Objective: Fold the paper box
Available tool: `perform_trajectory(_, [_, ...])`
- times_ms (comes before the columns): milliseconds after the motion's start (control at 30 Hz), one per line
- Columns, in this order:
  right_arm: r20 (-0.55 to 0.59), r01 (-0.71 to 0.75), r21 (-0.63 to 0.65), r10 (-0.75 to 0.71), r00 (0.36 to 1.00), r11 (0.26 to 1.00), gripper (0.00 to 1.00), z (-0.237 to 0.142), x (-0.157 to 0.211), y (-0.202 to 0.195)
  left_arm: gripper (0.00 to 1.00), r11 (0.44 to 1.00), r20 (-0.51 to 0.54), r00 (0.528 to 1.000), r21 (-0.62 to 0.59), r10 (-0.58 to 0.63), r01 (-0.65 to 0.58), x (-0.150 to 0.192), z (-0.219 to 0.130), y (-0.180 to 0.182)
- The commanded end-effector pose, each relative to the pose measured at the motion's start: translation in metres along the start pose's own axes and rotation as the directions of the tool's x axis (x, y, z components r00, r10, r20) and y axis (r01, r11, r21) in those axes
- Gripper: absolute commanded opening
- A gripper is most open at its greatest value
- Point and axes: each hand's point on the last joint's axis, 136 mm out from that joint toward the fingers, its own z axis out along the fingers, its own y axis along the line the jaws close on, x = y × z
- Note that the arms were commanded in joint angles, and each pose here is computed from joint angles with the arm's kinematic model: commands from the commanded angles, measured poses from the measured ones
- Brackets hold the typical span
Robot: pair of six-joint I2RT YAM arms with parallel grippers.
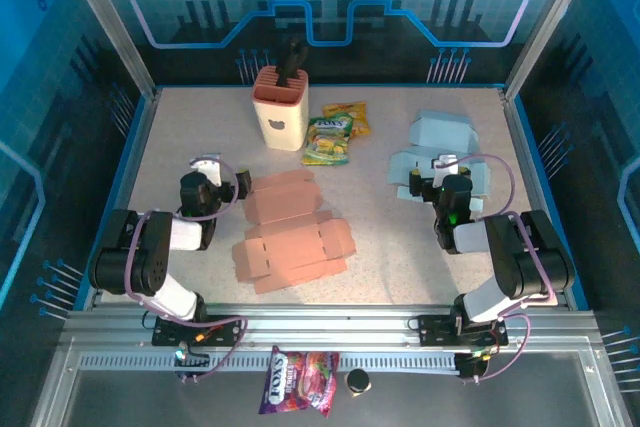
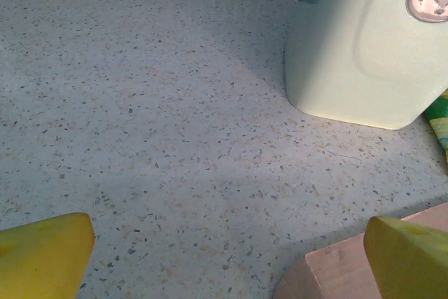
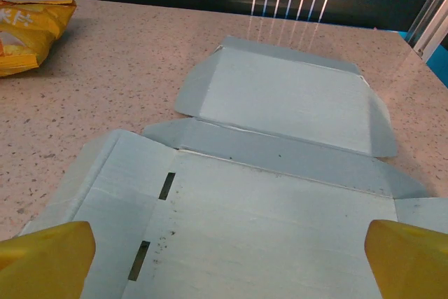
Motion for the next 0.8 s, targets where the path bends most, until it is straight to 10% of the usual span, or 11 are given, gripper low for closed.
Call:
perform_trajectory(0, [0.029,-0.023,-0.002,0.023,0.999,1.0,1.0,0.003,-0.011,-0.003,0.99,1.0,0.027,0.999,0.02,0.021,-0.022,-0.011,0.001,-0.005])
perform_trajectory(767, [0.098,-0.013,-0.016,0.015,0.995,1.0,1.0,-0.01,-0.012,0.0,0.99,1.0,0.03,0.999,0.009,0.019,-0.019,-0.011,0.0,-0.004])
